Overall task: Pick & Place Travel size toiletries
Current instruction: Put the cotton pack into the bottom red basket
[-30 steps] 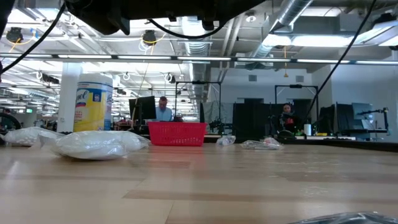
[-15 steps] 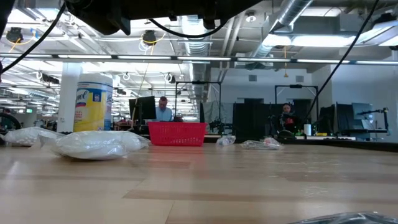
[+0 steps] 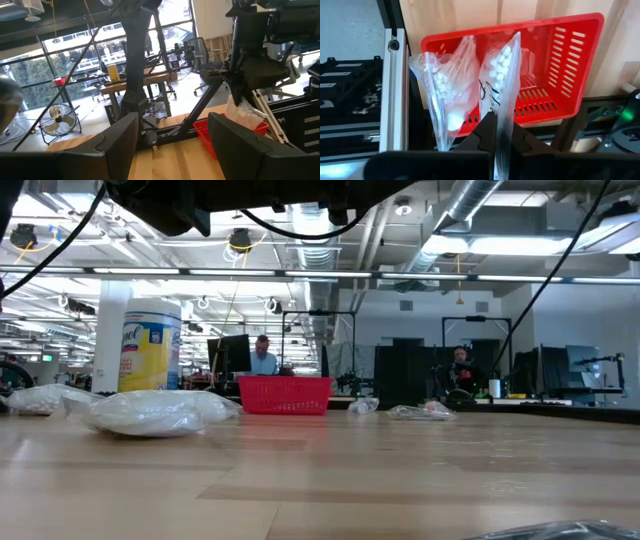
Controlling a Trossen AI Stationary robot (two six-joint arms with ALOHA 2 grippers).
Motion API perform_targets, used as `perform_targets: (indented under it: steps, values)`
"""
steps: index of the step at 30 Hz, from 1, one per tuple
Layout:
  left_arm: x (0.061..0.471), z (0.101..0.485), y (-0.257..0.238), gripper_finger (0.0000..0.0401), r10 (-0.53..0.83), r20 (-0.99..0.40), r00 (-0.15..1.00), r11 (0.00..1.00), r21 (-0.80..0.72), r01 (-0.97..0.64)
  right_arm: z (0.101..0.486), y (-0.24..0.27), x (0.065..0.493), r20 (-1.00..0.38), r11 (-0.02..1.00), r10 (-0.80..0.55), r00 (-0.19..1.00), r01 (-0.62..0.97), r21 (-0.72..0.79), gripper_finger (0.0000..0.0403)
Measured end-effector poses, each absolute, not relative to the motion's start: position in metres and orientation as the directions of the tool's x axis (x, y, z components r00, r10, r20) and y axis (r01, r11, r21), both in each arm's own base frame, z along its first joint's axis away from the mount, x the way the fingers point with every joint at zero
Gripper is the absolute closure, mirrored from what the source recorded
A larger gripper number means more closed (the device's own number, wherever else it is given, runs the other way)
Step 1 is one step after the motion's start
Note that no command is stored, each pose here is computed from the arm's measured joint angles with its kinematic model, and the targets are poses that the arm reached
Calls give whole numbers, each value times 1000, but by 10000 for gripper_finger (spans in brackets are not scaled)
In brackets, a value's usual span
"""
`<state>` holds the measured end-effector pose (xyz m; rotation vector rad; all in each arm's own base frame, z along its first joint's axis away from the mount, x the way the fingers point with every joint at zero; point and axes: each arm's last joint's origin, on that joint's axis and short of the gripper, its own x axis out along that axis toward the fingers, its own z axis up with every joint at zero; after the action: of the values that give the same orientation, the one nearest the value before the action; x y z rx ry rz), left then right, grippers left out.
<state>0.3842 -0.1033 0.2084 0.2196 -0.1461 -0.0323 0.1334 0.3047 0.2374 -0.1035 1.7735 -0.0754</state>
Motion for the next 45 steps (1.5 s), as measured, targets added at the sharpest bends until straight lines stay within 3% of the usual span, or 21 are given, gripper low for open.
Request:
perform_targets:
  steps: [12, 36, 45]
  values:
    - [384, 208, -103, 170, -48, 141, 989, 975, 220, 16, 225, 306, 131, -974, 995, -85, -211, 26, -92, 393]
    - [385, 208, -99, 170, -37, 139, 990, 975, 220, 5, 227, 300, 127, -957, 973, -160, -241, 124, -194, 199]
    - [385, 208, -99, 170, -37, 139, 990, 975, 220, 5, 227, 305, 129, -970, 971, -109, -218, 185, -150, 178]
